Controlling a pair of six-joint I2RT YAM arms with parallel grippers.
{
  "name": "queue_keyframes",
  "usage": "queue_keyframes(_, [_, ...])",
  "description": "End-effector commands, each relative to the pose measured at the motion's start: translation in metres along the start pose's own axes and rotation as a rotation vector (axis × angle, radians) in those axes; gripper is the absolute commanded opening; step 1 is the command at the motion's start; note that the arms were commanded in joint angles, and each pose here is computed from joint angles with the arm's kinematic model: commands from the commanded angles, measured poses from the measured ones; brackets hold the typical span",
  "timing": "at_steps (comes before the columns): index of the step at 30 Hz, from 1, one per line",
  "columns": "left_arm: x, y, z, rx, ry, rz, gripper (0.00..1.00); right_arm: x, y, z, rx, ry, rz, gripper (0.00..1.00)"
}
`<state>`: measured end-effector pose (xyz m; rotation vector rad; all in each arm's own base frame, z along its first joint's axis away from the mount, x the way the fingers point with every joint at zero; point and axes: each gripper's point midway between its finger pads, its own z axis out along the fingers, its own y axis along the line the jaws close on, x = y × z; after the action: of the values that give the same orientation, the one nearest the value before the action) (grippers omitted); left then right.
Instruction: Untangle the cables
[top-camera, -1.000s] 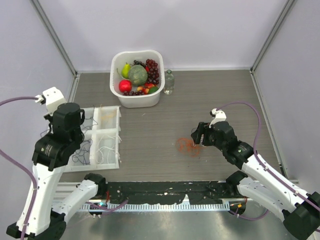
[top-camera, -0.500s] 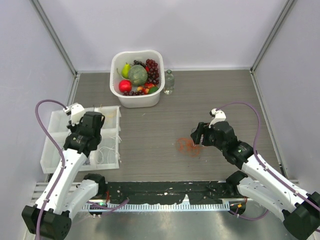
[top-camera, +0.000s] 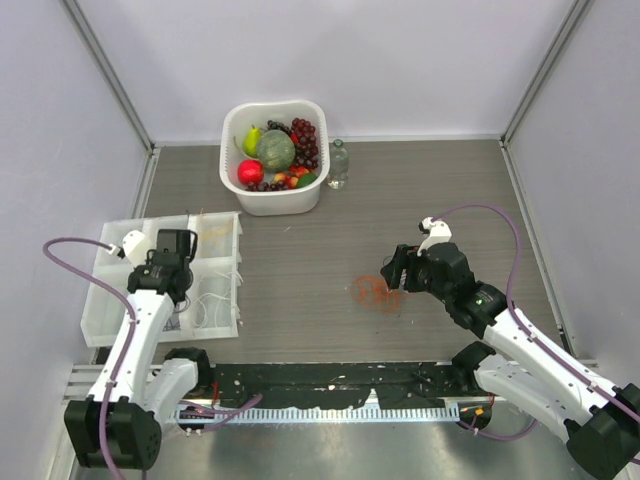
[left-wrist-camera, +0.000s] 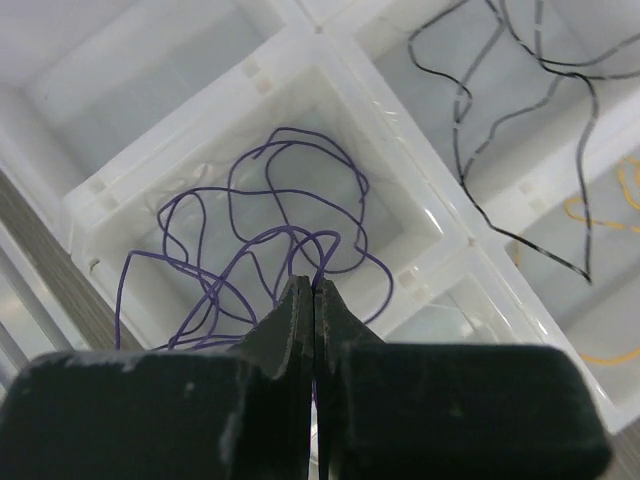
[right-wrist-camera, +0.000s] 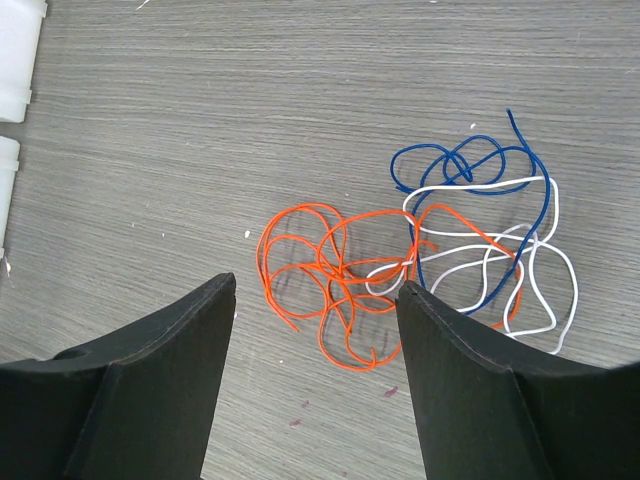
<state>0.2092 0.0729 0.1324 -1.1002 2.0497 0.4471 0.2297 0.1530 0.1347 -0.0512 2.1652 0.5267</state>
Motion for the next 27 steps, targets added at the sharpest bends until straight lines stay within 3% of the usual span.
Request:
queue_keyframes(1, [-0.001, 0.018, 0.016, -0.092, 0.036, -0.162, 0.04, -0.012, 0.005, 0.000, -0.025, -0.047, -0.004, 0.70])
queue_keyframes(3, [0.000, 0.020, 0.021, -0.087, 0.070, -0.205, 0.15, -0.011, 0.005, 0.000, -0.026, -0.045, -0.006, 0.70])
queue_keyframes(6, [-0.004, 0.020, 0.022, -0.057, 0.090, -0.239, 0.51, -0.012, 0.005, 0.000, -0.025, -0.046, -0.004, 0.70])
queue_keyframes(8, [-0.016, 0.018, 0.015, -0.025, 0.055, -0.239, 0.82, -0.012, 0.005, 0.000, -0.024, -0.048, -0.004, 0.70])
queue_keyframes(10, [-0.031, 0.019, 0.006, 0.001, 0.001, -0.238, 0.99, -0.011, 0.005, 0.000, -0.023, -0.043, -0.007, 0.70])
queue_keyframes(14, [-0.060, 0.011, -0.021, 0.118, -0.083, -0.253, 1.00, -0.010, 0.005, 0.002, -0.023, -0.035, -0.007, 0.71])
queue_keyframes(17, [-0.056, -0.040, -0.049, 0.449, -0.018, -0.212, 1.00, -0.010, 0.004, 0.003, -0.019, -0.031, -0.008, 0.70])
queue_keyframes(20, [-0.037, -0.088, -0.085, 0.759, 0.100, -0.195, 1.00, -0.007, 0.003, 0.005, -0.010, -0.021, -0.006, 0.71])
queue_keyframes(22, [-0.027, -0.108, -0.109, 0.901, 0.126, -0.166, 0.94, -0.006, 0.002, 0.007, -0.002, -0.008, -0.003, 0.70])
queue_keyframes(27, [0.029, -0.152, -0.179, 1.180, 0.157, 0.076, 0.86, 0.008, -0.001, 0.018, 0.025, 0.064, 0.008, 0.65])
